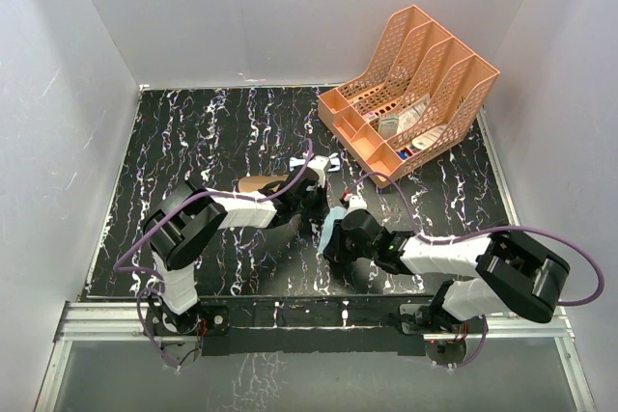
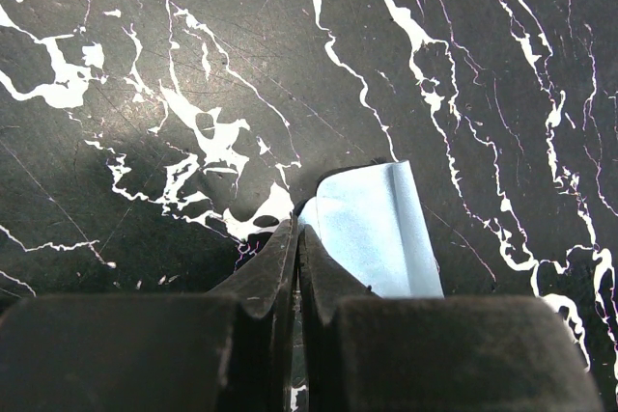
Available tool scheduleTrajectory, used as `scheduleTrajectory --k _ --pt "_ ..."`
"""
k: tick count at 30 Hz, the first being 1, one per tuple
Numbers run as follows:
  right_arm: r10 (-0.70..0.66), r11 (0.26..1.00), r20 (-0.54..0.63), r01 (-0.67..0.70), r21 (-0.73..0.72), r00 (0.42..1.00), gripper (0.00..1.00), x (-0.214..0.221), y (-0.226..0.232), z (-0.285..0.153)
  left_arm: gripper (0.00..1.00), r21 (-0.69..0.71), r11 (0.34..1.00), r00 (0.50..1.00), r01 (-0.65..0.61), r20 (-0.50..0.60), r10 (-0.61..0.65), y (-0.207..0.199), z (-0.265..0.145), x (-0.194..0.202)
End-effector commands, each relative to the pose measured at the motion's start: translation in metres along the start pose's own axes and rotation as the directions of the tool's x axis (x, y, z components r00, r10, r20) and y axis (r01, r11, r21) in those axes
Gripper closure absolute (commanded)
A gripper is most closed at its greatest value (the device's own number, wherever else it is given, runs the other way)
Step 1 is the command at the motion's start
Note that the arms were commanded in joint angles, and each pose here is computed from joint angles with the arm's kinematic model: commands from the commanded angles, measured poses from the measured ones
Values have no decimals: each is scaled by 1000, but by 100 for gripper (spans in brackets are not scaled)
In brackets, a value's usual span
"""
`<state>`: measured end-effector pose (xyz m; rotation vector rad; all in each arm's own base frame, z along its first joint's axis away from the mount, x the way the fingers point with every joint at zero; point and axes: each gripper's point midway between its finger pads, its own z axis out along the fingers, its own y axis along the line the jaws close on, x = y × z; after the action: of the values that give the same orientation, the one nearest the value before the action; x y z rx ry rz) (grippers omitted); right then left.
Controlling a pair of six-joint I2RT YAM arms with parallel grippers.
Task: Organize the sunglasses
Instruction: Adjust the glasses cleaning cloth at the center of the board.
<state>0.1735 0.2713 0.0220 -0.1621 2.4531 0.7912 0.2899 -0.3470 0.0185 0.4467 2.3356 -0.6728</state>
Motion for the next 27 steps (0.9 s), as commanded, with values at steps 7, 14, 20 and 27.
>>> scheduleTrajectory --k 7,14,20,27 --pt "-56 996 -7 56 68 998 96 0 -10 -9 100 -52 999 999 1 -53 -3 14 1 15" --pt "-87 996 50 85 30 995 95 -22 8 -7 100 -50 999 999 0 -54 -3 13 0 16" --pt "-104 995 72 105 -3 992 95 -35 23 -7 100 -52 999 998 1 -58 -4 14 1 17" --pt "-126 992 75 126 3 989 95 -37 23 -3 100 -50 999 998 1 -59 -4 14 1 17"
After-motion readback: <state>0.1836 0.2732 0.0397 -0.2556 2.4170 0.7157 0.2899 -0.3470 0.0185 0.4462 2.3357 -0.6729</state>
